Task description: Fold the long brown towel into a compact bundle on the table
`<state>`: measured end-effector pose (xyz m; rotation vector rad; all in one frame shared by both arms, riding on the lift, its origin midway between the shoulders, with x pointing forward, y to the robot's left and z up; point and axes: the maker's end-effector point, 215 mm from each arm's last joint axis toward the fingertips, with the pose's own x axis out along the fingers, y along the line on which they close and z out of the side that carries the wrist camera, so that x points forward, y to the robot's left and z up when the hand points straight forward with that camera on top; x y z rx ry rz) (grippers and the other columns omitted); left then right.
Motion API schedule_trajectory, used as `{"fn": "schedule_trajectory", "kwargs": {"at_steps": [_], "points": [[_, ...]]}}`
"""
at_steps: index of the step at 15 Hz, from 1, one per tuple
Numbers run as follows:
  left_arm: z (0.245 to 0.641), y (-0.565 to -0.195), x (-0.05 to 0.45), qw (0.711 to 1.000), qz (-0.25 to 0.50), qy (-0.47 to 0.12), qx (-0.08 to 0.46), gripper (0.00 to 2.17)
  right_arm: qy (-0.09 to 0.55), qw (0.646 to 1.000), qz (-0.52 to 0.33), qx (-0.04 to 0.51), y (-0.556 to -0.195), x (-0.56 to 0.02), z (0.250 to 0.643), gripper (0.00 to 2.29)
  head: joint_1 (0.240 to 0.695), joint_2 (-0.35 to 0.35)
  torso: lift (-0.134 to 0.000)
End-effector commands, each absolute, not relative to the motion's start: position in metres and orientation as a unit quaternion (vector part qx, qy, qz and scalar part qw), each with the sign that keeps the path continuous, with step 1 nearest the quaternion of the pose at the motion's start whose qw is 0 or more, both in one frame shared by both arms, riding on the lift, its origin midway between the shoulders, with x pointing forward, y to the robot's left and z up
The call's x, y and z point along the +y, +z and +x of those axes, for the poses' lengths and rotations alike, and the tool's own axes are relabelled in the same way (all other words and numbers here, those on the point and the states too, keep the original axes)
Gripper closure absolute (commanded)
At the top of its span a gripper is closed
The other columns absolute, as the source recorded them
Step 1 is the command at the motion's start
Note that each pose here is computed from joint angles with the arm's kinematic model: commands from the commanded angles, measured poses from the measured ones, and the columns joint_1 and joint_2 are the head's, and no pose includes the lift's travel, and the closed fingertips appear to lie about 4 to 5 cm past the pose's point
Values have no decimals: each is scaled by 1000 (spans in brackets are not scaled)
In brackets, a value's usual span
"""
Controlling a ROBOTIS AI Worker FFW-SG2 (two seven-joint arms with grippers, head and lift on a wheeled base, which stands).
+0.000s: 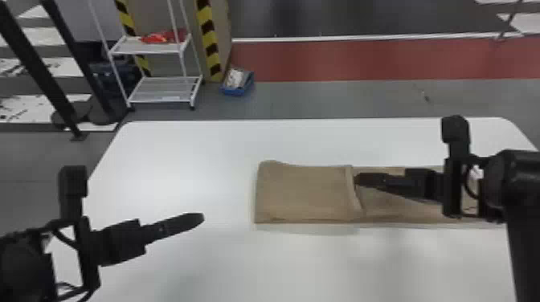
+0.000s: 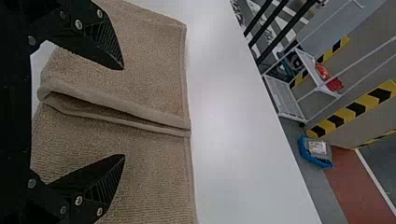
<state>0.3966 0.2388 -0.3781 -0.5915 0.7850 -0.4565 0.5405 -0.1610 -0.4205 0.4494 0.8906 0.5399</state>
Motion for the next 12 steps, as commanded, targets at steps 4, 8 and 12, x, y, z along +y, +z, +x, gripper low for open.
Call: {"fn": "schedule_trajectory", "kwargs": {"at_steps": [4,8,12], "points": [[397,-382,237,855,-280,-216,379,80,273,846,194,414,-413,-135,544,211,695,99,-125],[397,-385,234,853,-281,-217,382,80,260,845,176,434,-425,-135,549,215,695,114,-125],[396,-386,236,853,-281,-214,384,80,251,843,175,443,-432,-138,555,289,695,113,-125]]}}
